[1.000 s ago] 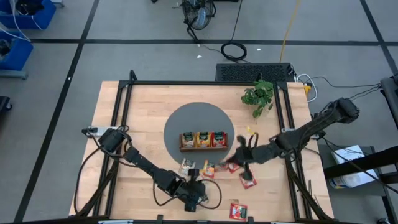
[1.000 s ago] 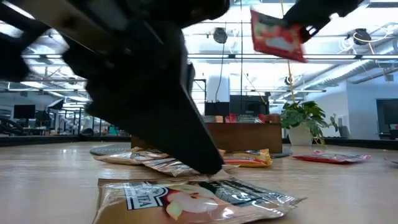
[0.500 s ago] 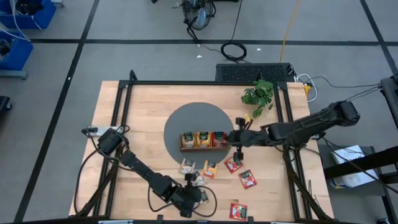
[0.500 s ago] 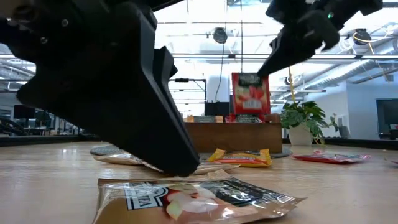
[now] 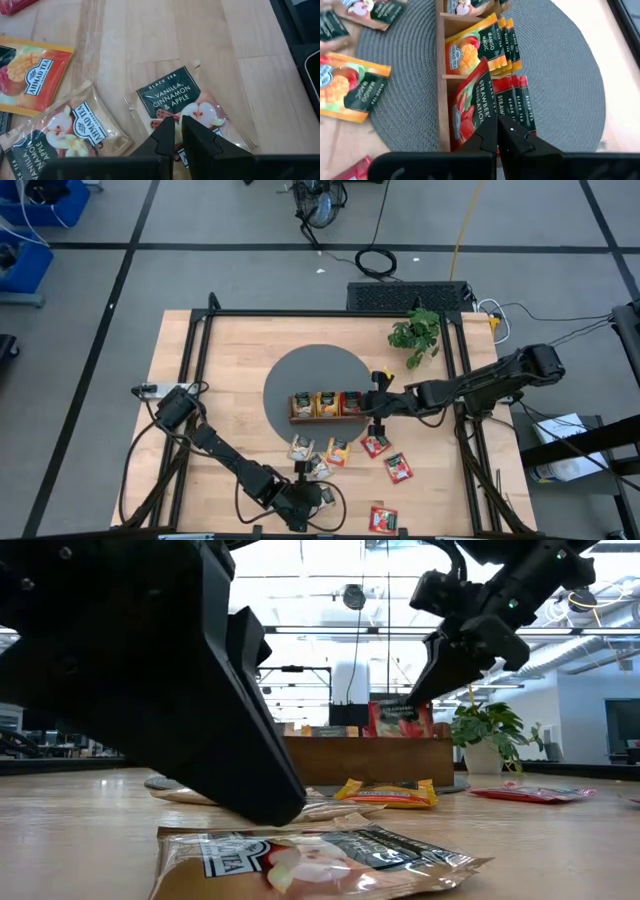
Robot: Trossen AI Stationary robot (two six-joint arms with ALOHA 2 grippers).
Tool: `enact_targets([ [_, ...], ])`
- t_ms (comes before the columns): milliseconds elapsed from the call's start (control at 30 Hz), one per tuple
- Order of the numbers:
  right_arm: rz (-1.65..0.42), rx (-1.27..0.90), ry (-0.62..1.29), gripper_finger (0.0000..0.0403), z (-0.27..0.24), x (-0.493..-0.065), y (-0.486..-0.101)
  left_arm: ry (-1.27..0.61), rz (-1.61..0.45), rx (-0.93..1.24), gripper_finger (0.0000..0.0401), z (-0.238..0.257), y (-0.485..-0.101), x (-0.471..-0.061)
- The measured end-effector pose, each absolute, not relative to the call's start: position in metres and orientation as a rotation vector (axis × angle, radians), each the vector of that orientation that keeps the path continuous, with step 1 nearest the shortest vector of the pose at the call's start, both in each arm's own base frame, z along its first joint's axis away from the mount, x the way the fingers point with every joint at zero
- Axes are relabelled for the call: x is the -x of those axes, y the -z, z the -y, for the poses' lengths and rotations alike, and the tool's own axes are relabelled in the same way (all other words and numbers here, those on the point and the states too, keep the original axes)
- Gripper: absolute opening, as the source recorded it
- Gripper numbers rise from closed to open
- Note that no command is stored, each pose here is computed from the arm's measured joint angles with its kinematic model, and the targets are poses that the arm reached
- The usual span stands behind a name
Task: Pick & Place Tea
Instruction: Put the red tea bag into the right section of the wooden organizer
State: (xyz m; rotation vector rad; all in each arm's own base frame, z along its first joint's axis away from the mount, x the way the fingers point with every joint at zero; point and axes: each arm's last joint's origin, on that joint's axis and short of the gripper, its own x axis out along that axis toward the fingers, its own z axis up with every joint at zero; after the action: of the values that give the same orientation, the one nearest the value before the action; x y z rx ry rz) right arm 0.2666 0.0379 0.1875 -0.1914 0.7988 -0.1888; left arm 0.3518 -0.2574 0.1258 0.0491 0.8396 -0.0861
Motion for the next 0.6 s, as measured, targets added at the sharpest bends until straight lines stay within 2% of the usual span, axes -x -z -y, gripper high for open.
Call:
enact_targets([
  [600,-0.791,0.078,0.238,0.0007,-0.0375,-0.2668,-0.1864,0.073,-0.854,-0.036,0.0042,0.2572,-0.1248,-0.3504],
])
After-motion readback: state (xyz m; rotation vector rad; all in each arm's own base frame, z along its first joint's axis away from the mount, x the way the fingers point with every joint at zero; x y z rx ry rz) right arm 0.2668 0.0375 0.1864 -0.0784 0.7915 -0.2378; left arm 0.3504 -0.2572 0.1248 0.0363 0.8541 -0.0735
